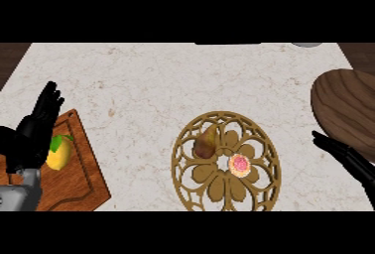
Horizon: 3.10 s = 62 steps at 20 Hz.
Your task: Pick the cupcake from the placemat and place it in the bowl
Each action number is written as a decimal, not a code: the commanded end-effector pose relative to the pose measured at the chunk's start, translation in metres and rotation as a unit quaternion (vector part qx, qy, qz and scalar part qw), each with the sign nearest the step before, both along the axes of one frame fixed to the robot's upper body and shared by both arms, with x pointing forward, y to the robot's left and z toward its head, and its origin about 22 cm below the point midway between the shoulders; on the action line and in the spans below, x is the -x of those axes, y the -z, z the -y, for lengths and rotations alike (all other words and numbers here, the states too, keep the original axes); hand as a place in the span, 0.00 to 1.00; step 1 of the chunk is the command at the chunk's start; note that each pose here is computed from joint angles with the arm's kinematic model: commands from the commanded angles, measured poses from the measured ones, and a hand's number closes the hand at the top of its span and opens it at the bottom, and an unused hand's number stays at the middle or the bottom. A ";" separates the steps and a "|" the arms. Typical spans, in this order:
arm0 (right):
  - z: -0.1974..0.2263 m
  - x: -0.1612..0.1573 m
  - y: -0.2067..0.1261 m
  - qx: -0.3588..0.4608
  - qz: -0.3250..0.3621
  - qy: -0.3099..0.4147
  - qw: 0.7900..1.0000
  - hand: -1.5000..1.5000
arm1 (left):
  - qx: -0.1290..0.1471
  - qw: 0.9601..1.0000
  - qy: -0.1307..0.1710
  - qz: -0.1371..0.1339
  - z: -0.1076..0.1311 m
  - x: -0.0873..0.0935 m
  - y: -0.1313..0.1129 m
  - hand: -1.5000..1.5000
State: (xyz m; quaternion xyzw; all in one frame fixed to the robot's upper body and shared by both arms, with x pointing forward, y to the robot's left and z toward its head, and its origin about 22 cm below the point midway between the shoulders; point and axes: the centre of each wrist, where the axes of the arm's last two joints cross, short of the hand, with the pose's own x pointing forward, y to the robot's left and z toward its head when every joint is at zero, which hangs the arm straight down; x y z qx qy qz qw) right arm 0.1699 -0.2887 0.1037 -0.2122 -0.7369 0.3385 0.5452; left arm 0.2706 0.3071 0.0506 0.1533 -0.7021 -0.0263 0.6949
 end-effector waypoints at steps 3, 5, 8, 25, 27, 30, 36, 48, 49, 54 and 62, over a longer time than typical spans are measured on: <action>-0.012 0.019 -0.054 0.014 -0.010 0.014 1.000 0.00 | 0.002 1.000 0.005 0.003 0.010 0.007 -0.003 0.50; -0.011 -0.007 -0.051 0.030 -0.015 0.022 0.999 0.00 | -0.004 1.000 0.007 0.010 0.023 0.002 -0.009 0.50; -0.021 -0.026 -0.079 0.048 -0.012 0.018 0.999 0.00 | 0.005 1.000 0.013 -0.002 -0.002 -0.012 -0.011 0.50; -0.099 -0.098 -0.098 0.265 -0.233 -0.081 0.932 0.00 | -0.005 1.000 0.020 -0.002 -0.004 -0.014 -0.014 0.50; -0.089 -0.103 -0.089 0.262 -0.263 -0.088 0.924 0.00 | 0.005 1.000 0.017 -0.006 0.002 -0.008 -0.002 0.50; -0.116 -0.102 -0.079 0.314 -0.291 -0.087 0.899 0.00 | -0.005 1.000 0.017 -0.004 0.000 -0.017 -0.011 0.50; -0.119 -0.116 -0.059 0.346 -0.317 -0.090 0.878 0.00 | -0.011 1.000 0.009 -0.003 0.023 -0.013 -0.006 0.50; -0.134 -0.100 -0.010 0.368 -0.240 -0.068 0.896 0.00 | 0.007 1.000 0.010 -0.003 0.003 -0.007 -0.011 0.50; -0.141 -0.109 -0.019 0.361 -0.252 -0.083 0.894 0.00 | 0.003 1.000 0.010 -0.002 -0.021 0.000 -0.011 0.50; -0.133 -0.099 0.009 0.364 -0.273 -0.086 0.886 0.00 | 0.003 1.000 0.009 0.003 0.008 -0.007 -0.011 0.50; -0.120 -0.091 0.033 0.361 -0.270 -0.072 0.890 0.00 | -0.001 1.000 0.004 0.002 -0.003 -0.007 -0.012 0.50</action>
